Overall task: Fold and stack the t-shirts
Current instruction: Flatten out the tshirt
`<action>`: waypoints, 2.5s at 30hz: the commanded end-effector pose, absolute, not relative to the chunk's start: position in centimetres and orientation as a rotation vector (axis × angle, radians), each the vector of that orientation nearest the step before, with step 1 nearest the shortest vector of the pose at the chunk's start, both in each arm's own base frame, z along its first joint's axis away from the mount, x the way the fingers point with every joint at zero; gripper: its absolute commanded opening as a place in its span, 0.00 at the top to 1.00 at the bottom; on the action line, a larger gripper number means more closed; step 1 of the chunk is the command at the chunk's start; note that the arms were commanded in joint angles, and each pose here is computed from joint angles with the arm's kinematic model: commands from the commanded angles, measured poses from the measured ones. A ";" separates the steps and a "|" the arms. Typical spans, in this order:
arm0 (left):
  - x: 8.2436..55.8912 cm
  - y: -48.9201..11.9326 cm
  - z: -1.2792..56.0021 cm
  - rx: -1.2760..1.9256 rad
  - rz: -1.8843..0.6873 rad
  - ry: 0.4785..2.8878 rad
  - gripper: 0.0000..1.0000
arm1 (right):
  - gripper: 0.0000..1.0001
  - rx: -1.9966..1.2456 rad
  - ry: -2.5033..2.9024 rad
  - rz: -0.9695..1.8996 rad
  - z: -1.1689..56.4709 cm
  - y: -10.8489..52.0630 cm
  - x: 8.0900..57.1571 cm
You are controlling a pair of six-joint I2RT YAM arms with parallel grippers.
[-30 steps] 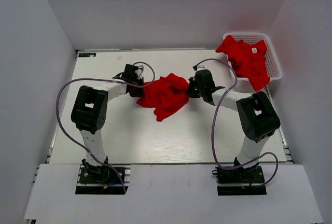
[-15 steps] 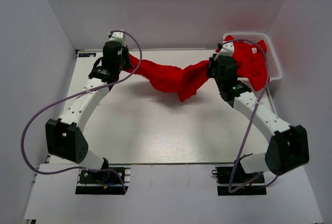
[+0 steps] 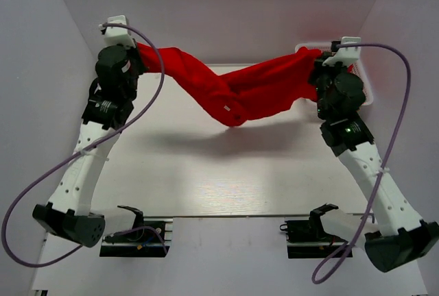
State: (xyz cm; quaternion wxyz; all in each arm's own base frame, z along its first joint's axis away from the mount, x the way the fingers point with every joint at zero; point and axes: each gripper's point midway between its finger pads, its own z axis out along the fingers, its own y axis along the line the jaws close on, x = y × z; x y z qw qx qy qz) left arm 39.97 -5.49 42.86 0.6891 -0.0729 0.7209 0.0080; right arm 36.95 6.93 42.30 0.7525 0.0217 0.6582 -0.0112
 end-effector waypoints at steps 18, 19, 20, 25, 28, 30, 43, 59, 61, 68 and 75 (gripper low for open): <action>24.8 3.5 57.1 -0.335 0.180 1.207 1.00 | 1.00 0.038 1.006 0.012 59.5 1.7 22.2; 24.5 3.4 57.3 -0.330 0.171 1.199 1.00 | 1.00 -0.004 1.014 0.037 59.1 2.5 22.1; 24.6 3.1 57.4 -0.318 0.152 1.196 1.00 | 1.00 -0.004 1.019 0.070 58.8 2.9 22.2; 26.3 2.2 56.1 -0.287 0.150 1.228 1.00 | 1.00 -0.063 1.078 0.136 56.1 5.1 24.0; 29.7 1.4 53.5 -0.261 0.197 1.303 1.00 | 1.00 -0.095 1.201 0.203 51.3 7.8 27.8; 33.4 1.2 49.6 -0.270 0.269 1.392 1.00 | 1.00 -0.166 1.301 0.251 46.8 10.0 30.0; 56.2 0.1 23.2 -0.226 0.432 1.863 1.00 | 1.00 -0.001 2.046 0.065 16.8 12.8 49.0; 66.5 -2.7 18.7 -0.138 0.263 1.915 0.00 | 0.10 -0.032 2.142 0.119 13.0 12.8 57.8; 65.4 -3.8 19.7 -0.070 0.202 1.963 0.00 | 0.10 -0.010 2.104 0.133 15.9 12.5 56.9; 59.3 -5.0 24.9 -0.035 0.179 2.036 0.00 | 0.10 0.039 2.226 0.140 17.7 11.2 50.5; 53.6 -13.5 24.7 0.156 -0.060 2.096 0.00 | 0.10 0.275 2.312 -0.022 16.1 6.7 42.8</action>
